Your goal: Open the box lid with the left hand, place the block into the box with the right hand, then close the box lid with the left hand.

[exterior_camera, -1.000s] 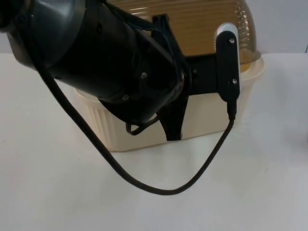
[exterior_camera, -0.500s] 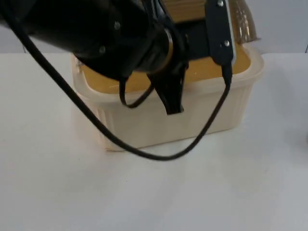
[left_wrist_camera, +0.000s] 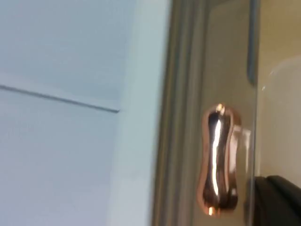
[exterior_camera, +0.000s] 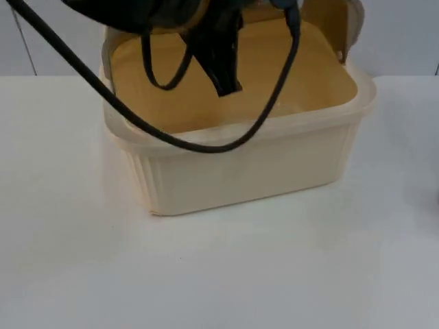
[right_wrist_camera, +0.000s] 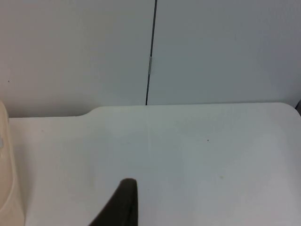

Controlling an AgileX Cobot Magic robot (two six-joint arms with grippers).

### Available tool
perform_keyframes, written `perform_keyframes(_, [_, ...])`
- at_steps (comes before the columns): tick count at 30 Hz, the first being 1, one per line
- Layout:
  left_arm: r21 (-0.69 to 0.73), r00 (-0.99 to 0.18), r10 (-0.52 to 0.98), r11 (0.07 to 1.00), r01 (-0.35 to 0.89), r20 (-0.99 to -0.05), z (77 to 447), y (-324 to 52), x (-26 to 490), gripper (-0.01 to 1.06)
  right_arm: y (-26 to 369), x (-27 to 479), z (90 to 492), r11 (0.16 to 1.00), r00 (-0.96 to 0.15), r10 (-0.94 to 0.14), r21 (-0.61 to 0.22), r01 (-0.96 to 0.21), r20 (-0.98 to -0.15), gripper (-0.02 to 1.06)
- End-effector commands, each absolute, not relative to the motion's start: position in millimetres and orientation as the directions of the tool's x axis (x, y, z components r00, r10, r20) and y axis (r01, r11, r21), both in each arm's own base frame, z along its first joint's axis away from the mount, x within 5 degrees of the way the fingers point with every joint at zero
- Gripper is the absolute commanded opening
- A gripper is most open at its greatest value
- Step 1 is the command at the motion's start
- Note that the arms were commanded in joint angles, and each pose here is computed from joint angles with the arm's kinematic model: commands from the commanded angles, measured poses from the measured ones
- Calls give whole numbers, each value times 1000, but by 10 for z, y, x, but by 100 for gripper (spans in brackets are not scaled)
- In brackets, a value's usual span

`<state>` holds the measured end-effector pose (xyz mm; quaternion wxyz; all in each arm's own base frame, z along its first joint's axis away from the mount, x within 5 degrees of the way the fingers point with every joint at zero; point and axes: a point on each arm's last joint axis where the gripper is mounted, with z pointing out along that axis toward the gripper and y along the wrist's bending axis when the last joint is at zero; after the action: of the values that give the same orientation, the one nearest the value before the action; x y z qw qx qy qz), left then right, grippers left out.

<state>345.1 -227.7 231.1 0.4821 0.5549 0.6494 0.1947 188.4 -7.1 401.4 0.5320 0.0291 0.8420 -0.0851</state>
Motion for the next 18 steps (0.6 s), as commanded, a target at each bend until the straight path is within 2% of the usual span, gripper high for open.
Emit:
perform_keyframes(1, [788,80,903,322,524,-422,2374,-2248,3471,0,-68,1876,4047,985,-423,-35,-104,140,-906,105])
perform_keyframes(7, [806,35,912,342,484,-408,2390,-2171,3512,0,-66,1876,4039,985,-425,-31,-99,139,-905,105])
perform_keyframes(10, [791,19,900,373,486,-436,2425,-2174,3490,0,-59,1876,4037,987,-426,-21,-88,137,-904,105])
perform_keyframes(12, [747,-21,868,439,499,-496,2464,-2164,3463,0,-61,1875,4035,986,-428,-21,-88,138,-903,105])
perform_keyframes(14, [669,-85,803,545,506,-590,2564,-2166,3391,0,-62,1872,4030,986,-434,-20,-89,140,-901,105])
perform_keyframes(15, [669,-85,803,545,506,-590,2564,-2166,3391,0,-62,1872,4030,986,-434,-20,-89,140,-901,105])
perform_keyframes(18, [494,-209,653,711,501,-727,2718,-2165,3262,0,-66,1867,4020,985,-445,-18,-91,143,-895,105])
